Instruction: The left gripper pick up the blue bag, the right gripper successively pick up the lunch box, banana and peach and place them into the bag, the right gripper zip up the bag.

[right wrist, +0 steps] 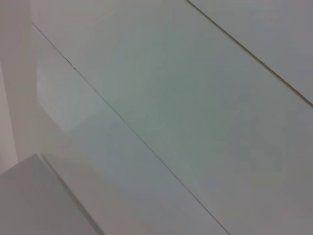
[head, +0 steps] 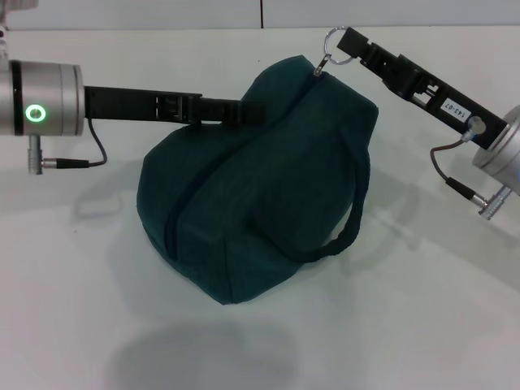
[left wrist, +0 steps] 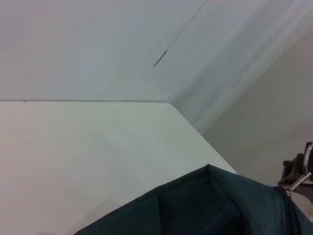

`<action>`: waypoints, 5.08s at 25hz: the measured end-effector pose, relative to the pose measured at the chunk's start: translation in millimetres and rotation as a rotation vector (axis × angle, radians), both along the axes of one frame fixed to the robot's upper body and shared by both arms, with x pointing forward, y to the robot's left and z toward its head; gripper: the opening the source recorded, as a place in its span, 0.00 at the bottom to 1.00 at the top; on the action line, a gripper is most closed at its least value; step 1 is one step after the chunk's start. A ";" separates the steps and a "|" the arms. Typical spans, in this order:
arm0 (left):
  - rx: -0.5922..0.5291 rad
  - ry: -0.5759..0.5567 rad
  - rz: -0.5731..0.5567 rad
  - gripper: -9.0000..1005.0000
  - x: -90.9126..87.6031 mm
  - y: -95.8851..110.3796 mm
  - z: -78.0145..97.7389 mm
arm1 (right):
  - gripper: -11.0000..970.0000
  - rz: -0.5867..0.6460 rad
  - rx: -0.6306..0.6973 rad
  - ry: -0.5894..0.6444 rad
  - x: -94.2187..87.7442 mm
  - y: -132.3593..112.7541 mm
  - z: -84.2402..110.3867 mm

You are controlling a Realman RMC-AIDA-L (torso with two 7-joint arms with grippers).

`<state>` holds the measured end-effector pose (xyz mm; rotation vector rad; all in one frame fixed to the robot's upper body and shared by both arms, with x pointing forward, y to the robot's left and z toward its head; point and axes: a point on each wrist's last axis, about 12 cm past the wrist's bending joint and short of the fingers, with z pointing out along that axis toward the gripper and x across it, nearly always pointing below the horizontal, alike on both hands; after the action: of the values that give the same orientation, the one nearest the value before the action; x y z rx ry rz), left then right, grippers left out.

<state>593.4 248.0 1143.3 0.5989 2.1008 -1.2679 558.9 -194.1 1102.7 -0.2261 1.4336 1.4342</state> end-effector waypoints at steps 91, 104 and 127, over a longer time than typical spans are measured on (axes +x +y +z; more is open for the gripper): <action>-0.286 -0.093 -0.300 0.12 -32.5 -17.4 26.8 | 0.12 -0.155 0.084 0.293 -10.6 -41.0 -36.5; -0.240 -0.114 -0.187 0.15 -17.7 -18.3 23.5 | 0.13 -0.119 0.093 0.240 -10.8 -38.0 -29.0; -0.114 -0.161 0.068 0.20 14.8 -26.9 3.4 | 0.86 -0.261 0.155 0.221 -38.5 -88.4 -38.7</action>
<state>608.2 221.1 1146.7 0.5556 1.8887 -1.2493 520.4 -282.5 1064.0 0.2173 1.4591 1.3755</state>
